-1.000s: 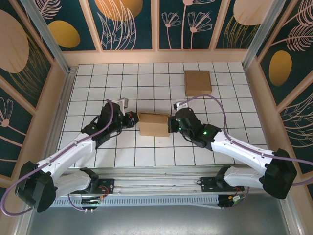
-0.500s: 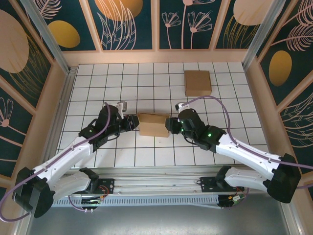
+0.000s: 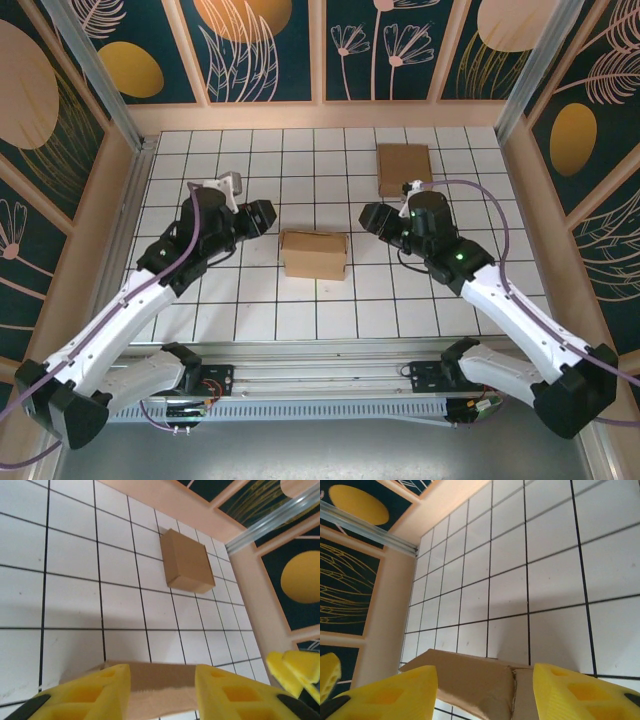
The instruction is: Fold the paper box
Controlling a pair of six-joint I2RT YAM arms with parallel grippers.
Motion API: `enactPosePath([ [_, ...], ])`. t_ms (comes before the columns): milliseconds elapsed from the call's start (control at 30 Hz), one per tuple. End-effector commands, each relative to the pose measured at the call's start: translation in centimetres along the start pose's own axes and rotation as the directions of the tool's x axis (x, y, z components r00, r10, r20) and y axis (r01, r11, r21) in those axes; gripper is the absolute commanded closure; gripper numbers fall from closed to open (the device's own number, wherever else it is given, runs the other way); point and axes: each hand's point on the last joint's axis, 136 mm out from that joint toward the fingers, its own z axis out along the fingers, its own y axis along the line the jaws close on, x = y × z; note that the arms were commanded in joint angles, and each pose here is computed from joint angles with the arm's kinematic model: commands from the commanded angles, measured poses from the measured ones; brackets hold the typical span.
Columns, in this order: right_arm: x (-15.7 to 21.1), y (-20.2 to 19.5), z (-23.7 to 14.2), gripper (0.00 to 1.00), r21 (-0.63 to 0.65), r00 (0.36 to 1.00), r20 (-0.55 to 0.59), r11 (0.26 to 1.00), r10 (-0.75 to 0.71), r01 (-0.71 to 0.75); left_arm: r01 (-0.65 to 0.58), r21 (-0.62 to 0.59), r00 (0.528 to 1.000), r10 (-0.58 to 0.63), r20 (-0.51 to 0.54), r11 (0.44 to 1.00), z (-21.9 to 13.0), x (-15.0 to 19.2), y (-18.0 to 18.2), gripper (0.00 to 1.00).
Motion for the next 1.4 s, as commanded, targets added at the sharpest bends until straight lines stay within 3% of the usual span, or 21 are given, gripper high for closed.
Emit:
enactPosePath([
  [0, 1.5, 1.3, 1.2, 0.44, -0.034, 0.984, -0.136, 0.992, 0.116, -0.122, 0.022, -0.076, 0.996, -0.028, -0.082, 0.997, 1.6, 0.1, 2.2, 0.59],
  [100, 2.6, 0.4, 2.4, 0.41, 0.029, 0.966, -0.201, 0.987, 0.162, -0.159, 0.037, -0.070, 0.987, -0.047, -0.153, 0.997, 3.0, 0.8, 3.3, 0.57],
  [300, 4.2, 0.0, 3.1, 0.41, 0.022, 0.949, -0.239, 0.978, 0.206, -0.207, 0.078, -0.005, 0.966, -0.076, -0.247, 0.997, 4.5, 2.9, 3.3, 0.49],
  [667, 6.2, -0.7, 4.1, 0.60, 0.028, 0.937, -0.262, 0.972, 0.231, -0.231, 0.142, -0.031, 0.955, -0.145, -0.259, 0.989, 5.2, 6.0, 6.1, 0.45],
  [767, 6.4, -1.1, 4.4, 0.67, 0.033, 0.936, -0.259, 0.970, 0.239, -0.239, 0.154, -0.018, 0.954, -0.153, -0.259, 0.988, 5.1, 6.4, 6.1, 0.50],
  [933, 6.8, -2.1, 4.6, 0.76, 0.064, 0.939, -0.245, 0.971, 0.240, -0.231, 0.163, -0.010, 0.951, -0.160, -0.265, 0.987, 5.0, 6.8, 6.2, 0.66],
  [1233, 8.7, -4.4, 5.2, 0.83, 0.120, 0.947, -0.246, 0.976, 0.208, -0.183, 0.184, -0.011, 0.934, -0.179, -0.309, 0.983, 5.6, 8.7, 7.2, 0.88],
  [1367, 9.0, -4.9, 5.3, 0.83, 0.140, 0.952, -0.236, 0.976, 0.195, -0.165, 0.180, -0.021, 0.933, -0.177, -0.312, 0.983, 5.4, 9.3, 7.7, 0.91],
])
